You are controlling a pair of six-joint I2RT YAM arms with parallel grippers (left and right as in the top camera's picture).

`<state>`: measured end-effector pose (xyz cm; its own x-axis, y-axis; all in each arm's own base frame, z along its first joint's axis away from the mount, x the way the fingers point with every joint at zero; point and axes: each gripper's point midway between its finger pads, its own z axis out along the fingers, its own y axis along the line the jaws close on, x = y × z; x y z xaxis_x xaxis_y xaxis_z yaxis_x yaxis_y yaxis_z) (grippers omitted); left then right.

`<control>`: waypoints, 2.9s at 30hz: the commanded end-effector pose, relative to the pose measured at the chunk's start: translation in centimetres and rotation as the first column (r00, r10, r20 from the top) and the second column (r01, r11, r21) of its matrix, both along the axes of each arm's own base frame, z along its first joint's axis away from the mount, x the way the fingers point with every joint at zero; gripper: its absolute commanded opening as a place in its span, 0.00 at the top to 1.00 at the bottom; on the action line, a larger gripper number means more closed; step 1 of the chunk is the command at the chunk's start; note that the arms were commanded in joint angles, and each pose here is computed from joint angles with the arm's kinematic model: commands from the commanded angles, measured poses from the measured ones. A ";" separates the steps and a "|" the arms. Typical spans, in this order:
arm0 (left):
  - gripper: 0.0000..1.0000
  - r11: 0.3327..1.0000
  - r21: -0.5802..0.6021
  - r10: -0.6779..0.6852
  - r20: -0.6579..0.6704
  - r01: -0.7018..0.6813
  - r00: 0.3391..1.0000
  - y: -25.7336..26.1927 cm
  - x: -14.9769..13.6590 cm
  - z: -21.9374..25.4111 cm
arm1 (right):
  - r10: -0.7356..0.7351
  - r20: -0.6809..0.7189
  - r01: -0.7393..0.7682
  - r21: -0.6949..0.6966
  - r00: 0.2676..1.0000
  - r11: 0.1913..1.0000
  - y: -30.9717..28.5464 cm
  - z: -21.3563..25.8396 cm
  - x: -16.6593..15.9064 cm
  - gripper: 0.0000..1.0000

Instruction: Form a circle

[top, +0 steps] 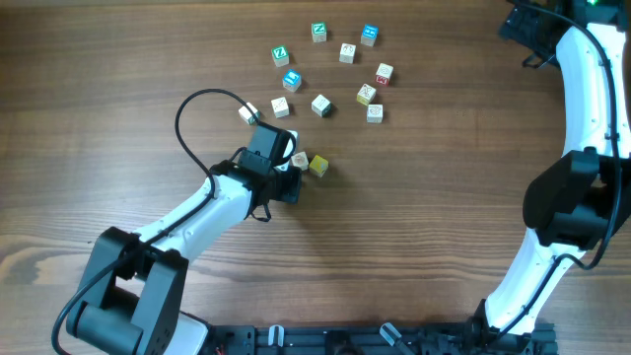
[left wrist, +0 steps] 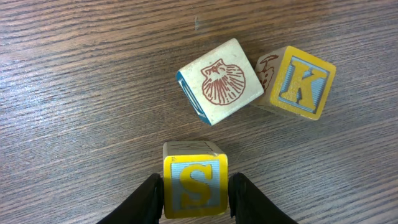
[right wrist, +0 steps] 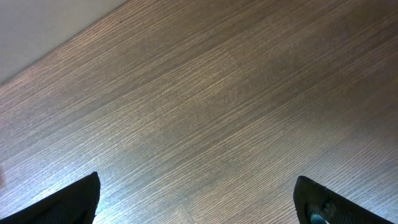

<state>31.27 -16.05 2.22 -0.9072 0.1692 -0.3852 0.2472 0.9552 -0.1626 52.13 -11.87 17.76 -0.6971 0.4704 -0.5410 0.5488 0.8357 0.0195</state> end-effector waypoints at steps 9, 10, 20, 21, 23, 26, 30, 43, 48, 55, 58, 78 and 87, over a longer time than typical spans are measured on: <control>0.53 1.000 0.026 0.003 -0.041 -0.002 0.999 0.6 -0.9 -0.9 | 0.013 -0.015 -0.013 0.007 1.000 1.000 0.3 -0.8 0.1 0.00; 0.57 1.000 0.026 0.003 -0.040 -0.002 0.999 0.6 -0.9 -0.8 | 0.013 -0.015 -0.013 0.007 1.000 1.000 0.3 -0.8 0.1 0.00; 0.57 1.000 0.017 0.003 -0.020 -0.003 1.000 0.4 -0.4 -0.6 | 0.013 -0.015 -0.013 0.007 1.000 1.000 0.3 -0.8 0.1 0.00; 0.55 1.000 0.017 0.003 -0.020 -0.003 1.000 0.4 -0.4 -0.6 | 0.013 -0.015 -0.013 0.007 1.000 1.000 0.3 -0.8 0.1 0.00; 0.55 1.000 0.019 0.003 -0.024 -0.003 1.000 0.4 -0.5 -0.7 | 0.013 -0.015 -0.013 0.007 1.000 1.000 0.3 -0.8 0.1 0.00; 0.58 1.000 0.026 0.003 -0.039 -0.002 0.999 0.6 -0.8 -0.8 | 0.012 -0.015 -0.012 0.007 1.000 1.000 0.3 -0.8 0.1 0.00; 0.58 0.999 0.043 0.012 -0.029 -0.011 1.000 0.9 -0.6 -0.8 | 0.013 -0.015 -0.013 0.008 1.000 1.000 0.4 -0.8 0.1 0.00; 0.66 0.998 0.056 0.022 0.000 -0.022 1.000 1.1 0.0 -0.7 | 0.013 -0.015 -0.013 0.007 1.000 1.000 0.3 -0.8 0.1 0.00; 0.67 0.998 0.056 0.022 -0.001 -0.022 1.000 1.1 0.0 -0.7 | 0.013 -0.015 -0.013 0.007 1.000 1.000 0.3 -0.8 0.1 0.00; 0.66 0.999 0.041 0.016 0.000 -0.016 1.000 0.8 0.0 -0.6 | 0.013 -0.015 -0.013 0.007 1.000 1.000 0.3 -0.8 0.1 0.00; 0.66 0.999 0.041 0.016 -0.001 -0.016 1.000 0.8 0.0 -0.6 | 0.013 -0.015 -0.013 0.007 1.000 1.000 0.3 -0.8 0.1 0.00; 0.67 0.999 0.037 0.016 0.006 -0.016 1.000 0.7 0.2 -0.5 | 0.013 -0.015 -0.013 0.007 1.000 1.000 0.3 -0.8 0.1 0.00; 0.66 0.999 0.032 0.013 0.006 -0.014 1.000 0.6 0.2 -0.5 | 0.013 -0.015 -0.013 0.007 1.000 1.000 0.4 -0.8 0.1 0.00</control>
<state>31.67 -15.47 2.23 -0.9029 0.1637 -0.3975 0.2314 0.9643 -0.1284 52.13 -11.87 17.76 -0.6971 0.4704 -0.5410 0.5488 0.8357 0.0195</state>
